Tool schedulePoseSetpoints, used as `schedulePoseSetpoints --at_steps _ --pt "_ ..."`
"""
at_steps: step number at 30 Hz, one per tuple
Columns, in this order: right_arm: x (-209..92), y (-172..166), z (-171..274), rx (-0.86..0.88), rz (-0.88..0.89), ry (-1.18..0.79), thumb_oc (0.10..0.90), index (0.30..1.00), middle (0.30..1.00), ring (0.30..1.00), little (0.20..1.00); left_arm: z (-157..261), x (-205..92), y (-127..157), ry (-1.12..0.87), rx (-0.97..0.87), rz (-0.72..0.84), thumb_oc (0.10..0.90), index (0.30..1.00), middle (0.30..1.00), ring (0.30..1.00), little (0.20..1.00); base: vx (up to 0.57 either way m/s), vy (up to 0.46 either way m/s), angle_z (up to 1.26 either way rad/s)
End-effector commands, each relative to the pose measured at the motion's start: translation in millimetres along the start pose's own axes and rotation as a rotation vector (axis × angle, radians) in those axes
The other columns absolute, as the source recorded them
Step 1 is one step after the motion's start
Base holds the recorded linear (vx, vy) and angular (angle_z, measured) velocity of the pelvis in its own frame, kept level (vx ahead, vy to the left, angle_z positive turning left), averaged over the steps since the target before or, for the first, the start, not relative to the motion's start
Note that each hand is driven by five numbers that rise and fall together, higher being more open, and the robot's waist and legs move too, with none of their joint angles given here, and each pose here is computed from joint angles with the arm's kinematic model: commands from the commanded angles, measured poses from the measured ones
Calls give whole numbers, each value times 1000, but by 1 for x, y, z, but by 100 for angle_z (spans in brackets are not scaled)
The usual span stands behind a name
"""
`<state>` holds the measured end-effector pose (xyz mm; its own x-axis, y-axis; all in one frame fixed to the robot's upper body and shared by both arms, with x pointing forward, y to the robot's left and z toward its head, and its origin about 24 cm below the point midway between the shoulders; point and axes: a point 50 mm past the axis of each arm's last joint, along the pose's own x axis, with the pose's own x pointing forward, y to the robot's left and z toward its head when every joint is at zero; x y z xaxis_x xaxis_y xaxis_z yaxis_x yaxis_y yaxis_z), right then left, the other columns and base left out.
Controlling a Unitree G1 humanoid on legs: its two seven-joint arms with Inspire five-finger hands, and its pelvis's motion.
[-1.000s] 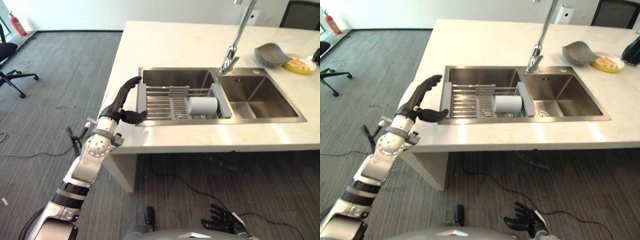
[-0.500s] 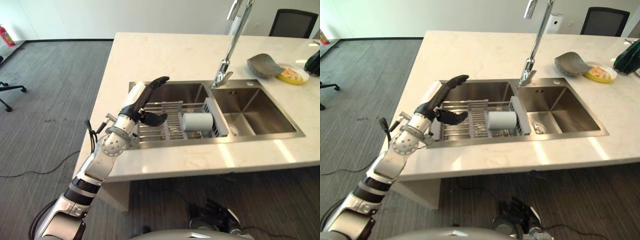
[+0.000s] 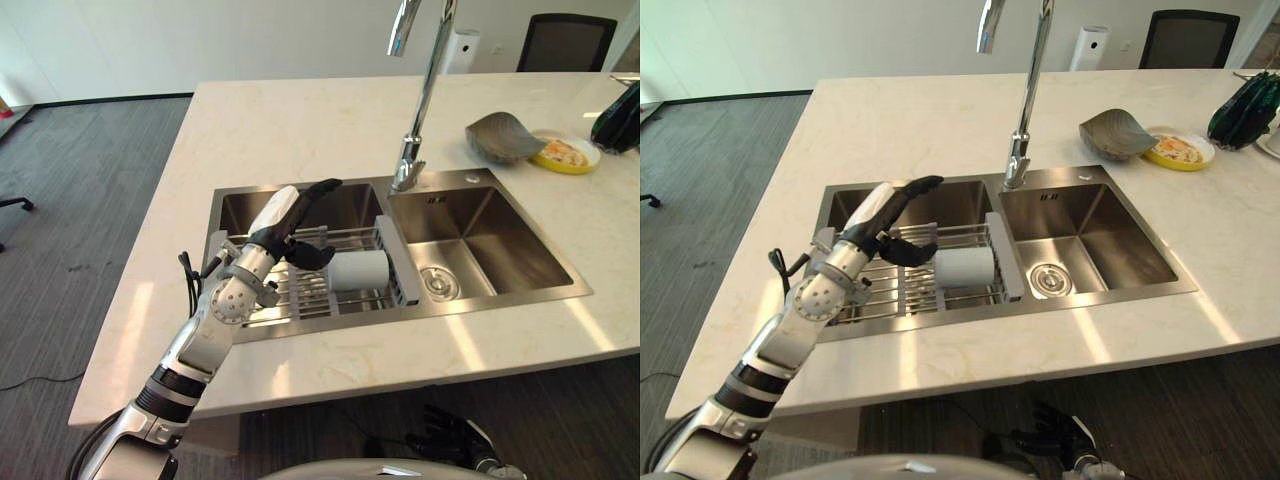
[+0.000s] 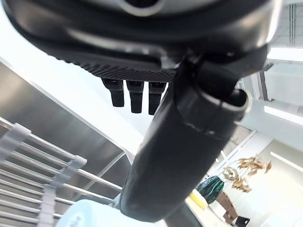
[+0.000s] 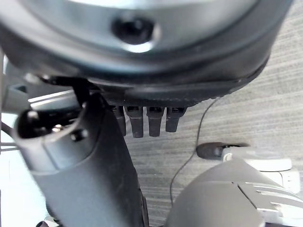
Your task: Place the dishes in the dishwasher.
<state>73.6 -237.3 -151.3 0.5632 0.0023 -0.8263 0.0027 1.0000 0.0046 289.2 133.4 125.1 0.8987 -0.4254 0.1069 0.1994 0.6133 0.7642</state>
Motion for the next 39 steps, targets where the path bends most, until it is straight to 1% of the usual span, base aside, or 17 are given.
schedulePoseSetpoints --at_steps 1,5,14,22,26,27,29,30,31,36,39 --pt "0 -7 10 -17 -6 -61 800 900 900 900 900 53 15 30 -237 159 58 800 900 900 900 900 -4 -22 9" --pt "-1 -8 9 3 -16 -64 800 900 900 900 900 53 11 22 -215 171 15 800 900 900 900 900 1 -13 2" --pt "1 -4 14 9 -5 -99 800 900 900 900 900 50 18 -12 -183 127 -84 800 900 900 900 900 -7 -9 -2" --pt "-1 -4 6 10 -8 -65 800 900 900 900 900 38 34 -20 -105 159 -72 800 900 900 900 900 4 -5 -1" --pt "-1 -4 4 16 -10 -56 800 900 900 900 900 32 40 -25 -54 154 -87 800 900 900 900 900 0 0 0" --pt "-2 -3 3 16 -9 -51 800 900 900 900 900 26 43 -30 -16 136 -103 800 900 900 900 900 0 0 0" --pt "-2 -3 2 17 -8 -49 800 900 900 900 900 25 45 -29 -9 137 -93 800 900 900 900 900 0 0 0" --pt "-1 -3 3 14 -6 -48 800 900 900 900 900 17 51 -36 42 145 -111 800 900 900 900 900 0 0 0" --pt "0 -1 5 9 -1 -50 800 900 900 900 900 16 57 -35 62 161 -105 800 900 900 900 900 0 0 0" --pt "1 0 5 1 7 -43 800 900 900 900 900 14 63 -38 85 198 -115 800 900 900 900 900 0 -10 -4" --pt "1 0 5 -2 7 -34 800 900 900 900 900 9 67 -42 133 198 -134 800 900 900 900 900 1 -14 -5"
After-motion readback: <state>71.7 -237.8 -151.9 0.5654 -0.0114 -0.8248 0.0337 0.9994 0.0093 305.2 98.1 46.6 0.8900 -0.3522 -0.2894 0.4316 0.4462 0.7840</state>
